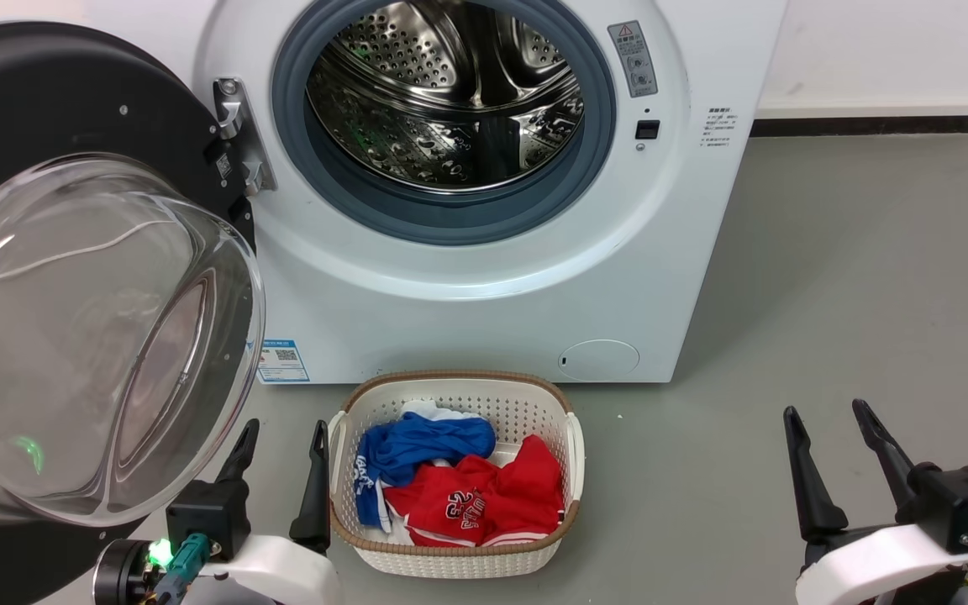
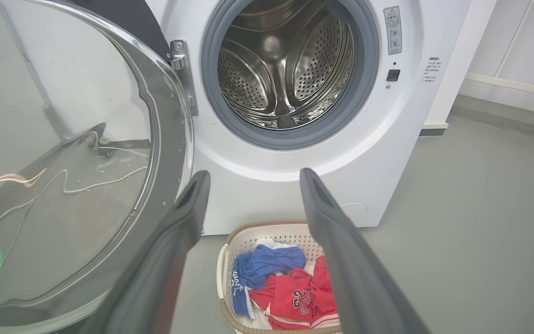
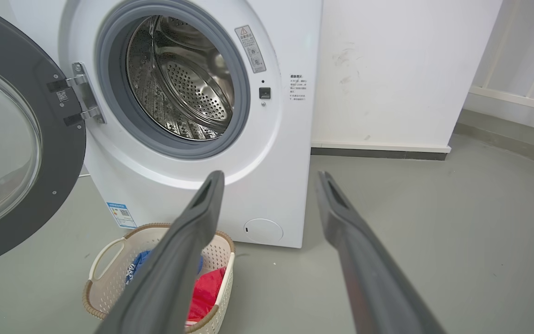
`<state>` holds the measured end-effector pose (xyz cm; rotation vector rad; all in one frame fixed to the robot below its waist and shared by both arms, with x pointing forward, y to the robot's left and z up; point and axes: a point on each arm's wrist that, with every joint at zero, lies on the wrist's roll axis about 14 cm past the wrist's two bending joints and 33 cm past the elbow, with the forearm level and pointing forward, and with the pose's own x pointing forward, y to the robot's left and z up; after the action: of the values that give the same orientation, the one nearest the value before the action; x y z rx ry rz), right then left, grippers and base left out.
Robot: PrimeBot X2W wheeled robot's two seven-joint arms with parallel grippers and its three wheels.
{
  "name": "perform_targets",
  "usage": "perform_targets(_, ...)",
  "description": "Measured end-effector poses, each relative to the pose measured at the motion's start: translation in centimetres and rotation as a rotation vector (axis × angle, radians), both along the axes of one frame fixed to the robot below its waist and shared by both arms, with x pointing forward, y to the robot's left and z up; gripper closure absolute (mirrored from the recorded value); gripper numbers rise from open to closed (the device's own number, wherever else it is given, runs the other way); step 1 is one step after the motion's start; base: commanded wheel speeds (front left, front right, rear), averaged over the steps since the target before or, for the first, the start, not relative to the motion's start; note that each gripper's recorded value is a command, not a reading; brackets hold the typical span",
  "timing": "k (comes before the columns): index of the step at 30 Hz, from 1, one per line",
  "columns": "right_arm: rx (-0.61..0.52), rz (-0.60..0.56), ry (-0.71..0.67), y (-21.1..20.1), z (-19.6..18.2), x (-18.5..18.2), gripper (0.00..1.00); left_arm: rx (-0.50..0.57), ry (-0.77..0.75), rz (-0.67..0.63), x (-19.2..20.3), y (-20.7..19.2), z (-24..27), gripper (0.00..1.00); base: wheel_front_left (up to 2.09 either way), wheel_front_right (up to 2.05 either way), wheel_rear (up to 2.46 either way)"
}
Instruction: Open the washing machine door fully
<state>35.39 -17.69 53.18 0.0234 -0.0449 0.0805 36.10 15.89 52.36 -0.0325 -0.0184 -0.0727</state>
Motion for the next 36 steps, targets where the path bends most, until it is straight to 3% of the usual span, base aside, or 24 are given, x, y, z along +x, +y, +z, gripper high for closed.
perform_targets(1, 0.003, 0.0, -0.001, 0.0, 0.0, 0.0, 0.0, 0.0, 0.001, -0.001, 0.0, 0.0, 0.0, 0.0, 0.0, 0.0, 0.0)
perform_targets(2, 0.004, 0.0, 0.008, 0.0, -0.2, 0.0, 1.0, 0.0, 0.01, 0.001, -0.1, 0.0, -0.3, 1.0, 0.0, 0.0, 0.0)
perform_targets(8, 0.044, -0.003, 0.066, 0.0, -2.1, -0.6, 1.0, -0.044, 0.081, 0.007, -0.9, -0.2, -2.3, 1.0, 0.0, 0.0, 0.0)
perform_targets(17, 0.255, -0.014, 0.091, -0.3, -2.6, -0.3, 1.0, -0.233, 0.149, 0.028, -0.6, 0.5, -3.3, 1.0, 0.0, 0.0, 0.0)
perform_targets(36, 0.579, -0.028, 0.107, -0.8, -2.7, 0.6, 1.0, -0.551, 0.209, 0.055, 0.4, 1.3, -3.9, 1.0, 0.0, 0.0, 0.0)
